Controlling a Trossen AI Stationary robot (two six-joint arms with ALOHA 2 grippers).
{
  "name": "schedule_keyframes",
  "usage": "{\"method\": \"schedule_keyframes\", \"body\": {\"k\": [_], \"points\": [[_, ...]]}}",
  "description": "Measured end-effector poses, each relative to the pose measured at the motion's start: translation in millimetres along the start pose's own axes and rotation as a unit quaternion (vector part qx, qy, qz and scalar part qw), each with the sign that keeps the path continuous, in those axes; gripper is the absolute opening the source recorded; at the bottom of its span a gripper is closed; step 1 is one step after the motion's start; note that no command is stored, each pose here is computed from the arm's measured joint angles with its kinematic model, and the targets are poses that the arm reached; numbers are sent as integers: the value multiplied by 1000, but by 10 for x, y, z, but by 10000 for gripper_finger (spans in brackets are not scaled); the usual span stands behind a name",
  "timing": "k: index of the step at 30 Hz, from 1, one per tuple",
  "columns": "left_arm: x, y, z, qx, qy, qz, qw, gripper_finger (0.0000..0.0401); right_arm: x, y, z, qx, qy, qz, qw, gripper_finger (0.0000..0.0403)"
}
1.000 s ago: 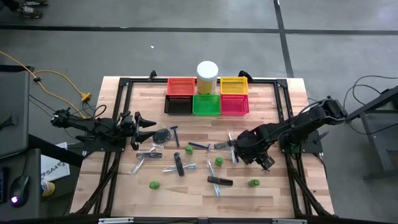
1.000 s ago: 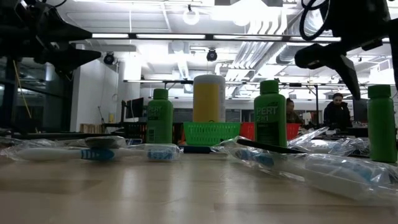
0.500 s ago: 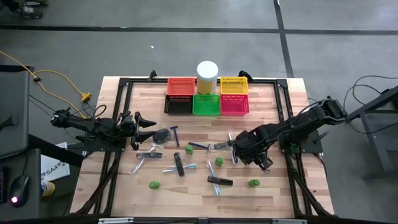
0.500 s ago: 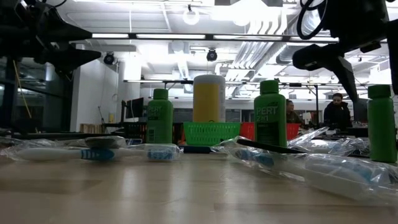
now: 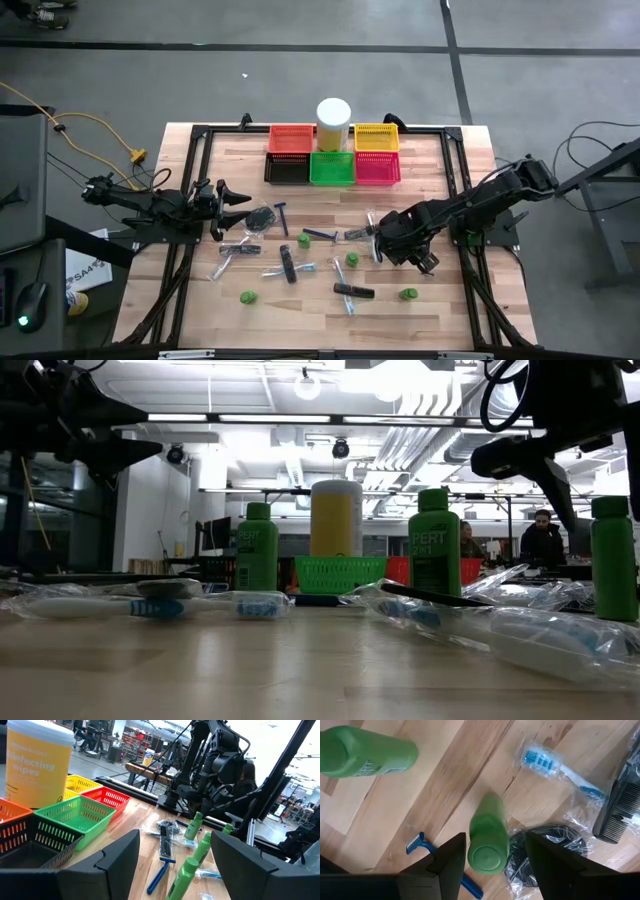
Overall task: Pick & Place Travel size toiletries
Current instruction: Put the green shampoo into the yellow bin
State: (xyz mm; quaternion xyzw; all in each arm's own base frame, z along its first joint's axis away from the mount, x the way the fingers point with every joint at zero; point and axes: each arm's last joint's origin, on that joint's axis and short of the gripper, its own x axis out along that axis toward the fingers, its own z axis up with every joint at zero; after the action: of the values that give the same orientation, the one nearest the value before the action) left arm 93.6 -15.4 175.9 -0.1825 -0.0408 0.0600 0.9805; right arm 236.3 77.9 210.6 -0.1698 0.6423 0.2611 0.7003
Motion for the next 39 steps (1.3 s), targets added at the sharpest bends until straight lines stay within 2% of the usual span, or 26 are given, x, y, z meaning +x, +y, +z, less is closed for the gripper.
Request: {"method": "schedule_keyframes", "body": {"k": [5, 15, 20, 23, 27, 32, 36, 39], "points": [[0, -1, 0, 0, 0, -2, 1000, 246, 1, 10, 4, -2, -1, 1, 1000, 185], [0, -1, 0, 0, 0, -1, 1000, 246, -5, 12, 6, -2, -3, 5, 1000, 95], [0, -1, 0, 0, 1, -1, 1000, 246, -33, 13, 16, 10, -1, 5, 1000, 92], [0, -1, 0, 0, 0, -1, 1000, 246, -151, -3, 48, 29, 1, -4, 1000, 95], [0, -1, 0, 0, 1, -1, 1000, 246, -411, -52, 76, 71, 9, -21, 997, 90], [0, -1, 0, 0, 0, -1, 1000, 246, -849, -183, 83, 172, -1, -68, 983, 90], [0, -1, 0, 0, 0, -1, 1000, 246, -1185, -363, 7, 281, -20, -113, 953, 92], [0, -1, 0, 0, 0, -1, 1000, 246, -1373, -536, -99, 359, -39, -121, 924, 93]]}}
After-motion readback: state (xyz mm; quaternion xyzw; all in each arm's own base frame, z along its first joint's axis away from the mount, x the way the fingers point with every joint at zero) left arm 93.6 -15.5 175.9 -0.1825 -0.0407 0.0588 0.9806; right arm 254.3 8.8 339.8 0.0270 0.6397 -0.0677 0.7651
